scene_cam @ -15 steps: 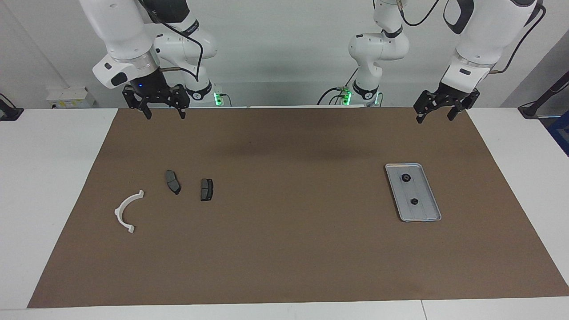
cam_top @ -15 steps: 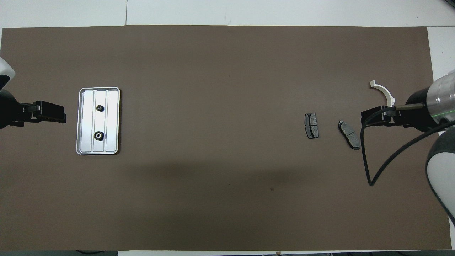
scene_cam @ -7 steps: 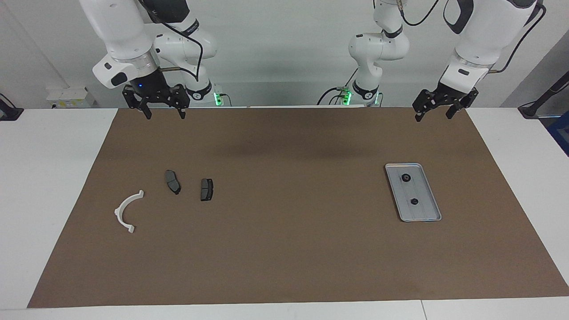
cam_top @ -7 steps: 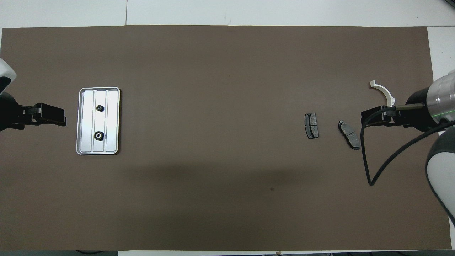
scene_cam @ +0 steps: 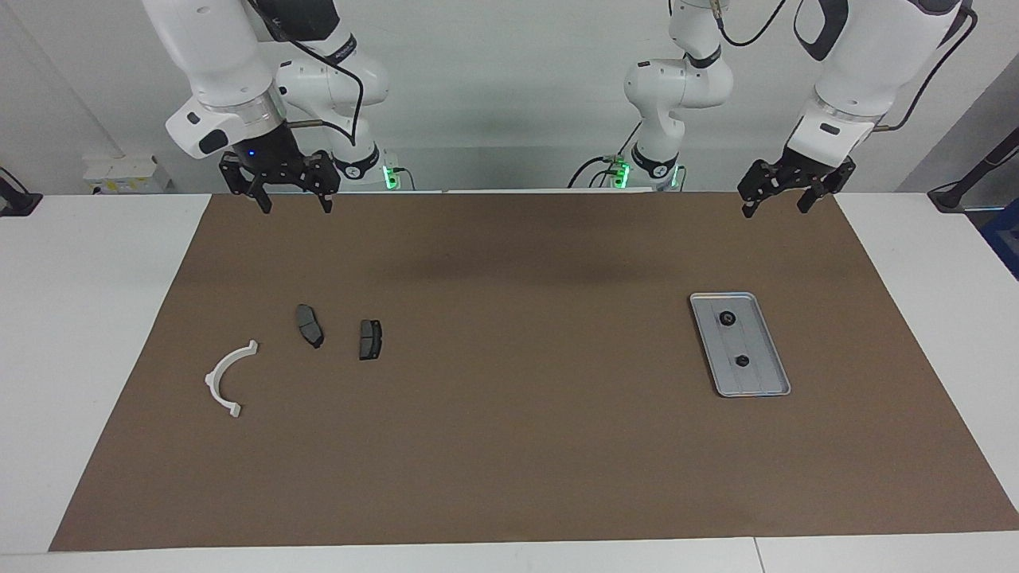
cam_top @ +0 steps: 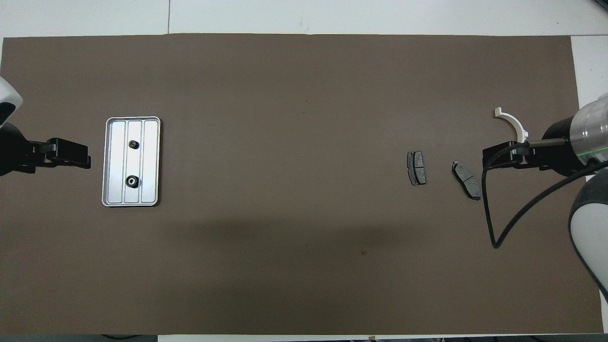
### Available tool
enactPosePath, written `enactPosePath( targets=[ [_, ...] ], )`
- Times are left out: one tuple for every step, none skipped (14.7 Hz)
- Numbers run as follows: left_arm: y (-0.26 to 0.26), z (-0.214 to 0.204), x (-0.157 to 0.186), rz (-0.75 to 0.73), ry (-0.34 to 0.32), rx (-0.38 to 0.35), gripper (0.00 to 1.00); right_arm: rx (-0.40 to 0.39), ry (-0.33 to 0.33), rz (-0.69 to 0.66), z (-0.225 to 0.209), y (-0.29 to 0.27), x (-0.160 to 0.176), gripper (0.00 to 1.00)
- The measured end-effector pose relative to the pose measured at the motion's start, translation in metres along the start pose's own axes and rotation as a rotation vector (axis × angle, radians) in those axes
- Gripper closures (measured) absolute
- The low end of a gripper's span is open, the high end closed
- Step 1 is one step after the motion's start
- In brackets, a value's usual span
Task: Pick bearing gear from pile to tray
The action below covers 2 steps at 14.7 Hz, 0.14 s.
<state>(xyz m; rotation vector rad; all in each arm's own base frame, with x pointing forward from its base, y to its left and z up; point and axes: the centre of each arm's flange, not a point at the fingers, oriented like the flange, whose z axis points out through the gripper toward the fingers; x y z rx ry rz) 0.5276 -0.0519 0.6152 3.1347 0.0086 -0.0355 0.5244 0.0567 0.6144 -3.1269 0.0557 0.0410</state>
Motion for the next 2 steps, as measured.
enactPosePath(
  targets=[
    [0.0014, 0.0000, -0.0001, 0.000, -0.001, -0.012, 0.00, 0.000, 0.000, 0.000, 0.0000, 0.0000, 0.0000, 0.00],
    [0.0021, -0.0001, -0.0002, 0.000, -0.002, -0.018, 0.00, 0.000, 0.000, 0.000, 0.0000, 0.0000, 0.0000, 0.00]
  ],
)
